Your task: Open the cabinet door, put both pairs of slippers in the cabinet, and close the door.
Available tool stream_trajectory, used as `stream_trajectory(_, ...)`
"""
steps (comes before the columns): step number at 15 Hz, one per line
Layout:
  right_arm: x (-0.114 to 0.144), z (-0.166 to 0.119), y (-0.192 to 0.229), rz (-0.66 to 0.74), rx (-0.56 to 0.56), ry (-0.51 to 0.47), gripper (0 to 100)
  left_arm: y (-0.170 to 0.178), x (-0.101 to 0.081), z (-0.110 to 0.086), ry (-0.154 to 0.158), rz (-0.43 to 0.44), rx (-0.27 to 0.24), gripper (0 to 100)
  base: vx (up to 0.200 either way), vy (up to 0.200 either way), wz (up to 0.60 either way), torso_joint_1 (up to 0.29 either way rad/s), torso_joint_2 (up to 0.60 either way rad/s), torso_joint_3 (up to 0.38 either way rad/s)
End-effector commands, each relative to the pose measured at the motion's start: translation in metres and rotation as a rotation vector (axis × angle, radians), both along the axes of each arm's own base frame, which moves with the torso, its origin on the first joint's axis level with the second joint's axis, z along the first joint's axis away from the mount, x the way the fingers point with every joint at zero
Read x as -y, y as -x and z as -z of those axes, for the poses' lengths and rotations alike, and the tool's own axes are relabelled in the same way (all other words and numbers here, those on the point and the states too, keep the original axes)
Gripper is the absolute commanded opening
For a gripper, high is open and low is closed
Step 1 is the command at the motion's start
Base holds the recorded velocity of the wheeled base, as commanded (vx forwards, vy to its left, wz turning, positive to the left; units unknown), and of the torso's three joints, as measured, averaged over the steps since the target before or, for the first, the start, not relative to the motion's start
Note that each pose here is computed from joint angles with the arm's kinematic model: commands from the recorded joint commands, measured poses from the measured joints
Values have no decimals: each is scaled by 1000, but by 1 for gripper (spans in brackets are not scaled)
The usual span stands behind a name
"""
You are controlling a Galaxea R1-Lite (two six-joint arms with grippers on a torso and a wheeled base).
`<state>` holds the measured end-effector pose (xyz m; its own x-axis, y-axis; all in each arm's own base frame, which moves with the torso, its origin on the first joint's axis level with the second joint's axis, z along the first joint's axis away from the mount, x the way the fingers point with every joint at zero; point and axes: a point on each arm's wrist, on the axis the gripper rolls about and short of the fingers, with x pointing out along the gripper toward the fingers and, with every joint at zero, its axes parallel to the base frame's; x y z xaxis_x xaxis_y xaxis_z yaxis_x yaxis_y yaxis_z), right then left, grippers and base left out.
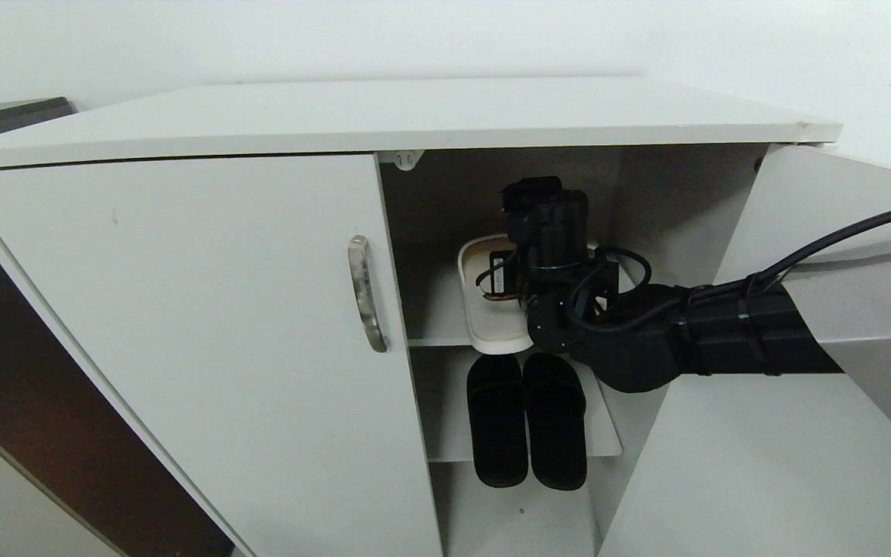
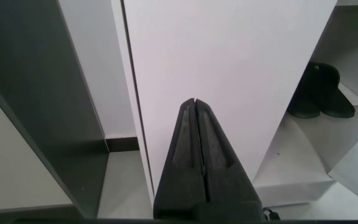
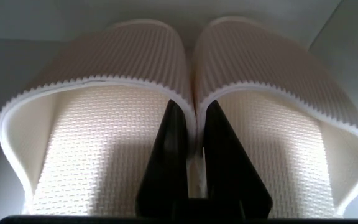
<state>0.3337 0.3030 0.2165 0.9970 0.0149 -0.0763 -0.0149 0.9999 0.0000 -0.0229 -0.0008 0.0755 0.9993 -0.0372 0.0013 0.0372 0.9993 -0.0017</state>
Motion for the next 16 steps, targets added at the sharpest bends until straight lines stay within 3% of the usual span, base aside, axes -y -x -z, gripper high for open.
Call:
stream_trajectory(1, -1, 3, -1, 2, -5, 5, 0, 0, 0, 0, 0, 1, -1, 0, 0, 0, 0, 0, 0, 0)
stream_trajectory(4, -1, 5, -2, 2, -8, 8, 0, 0, 0, 0, 0, 1, -1, 0, 0, 0, 0, 0, 0, 0)
stream_trajectory(5, -1, 5, -2, 2, -8, 8, 100, 0, 0, 0, 0, 1, -1, 0, 0, 0, 0, 0, 0, 0)
stream_trajectory(10, 5, -1, 11, -6, -13, 17, 100, 0, 0, 0, 1, 0, -1, 0, 0, 0, 0, 0, 0, 0)
stream_trajectory(16, 20, -14, 56, -53, -22, 23, 100, 0, 0, 0, 1, 1, -1, 0, 0, 0, 0, 0, 0, 0)
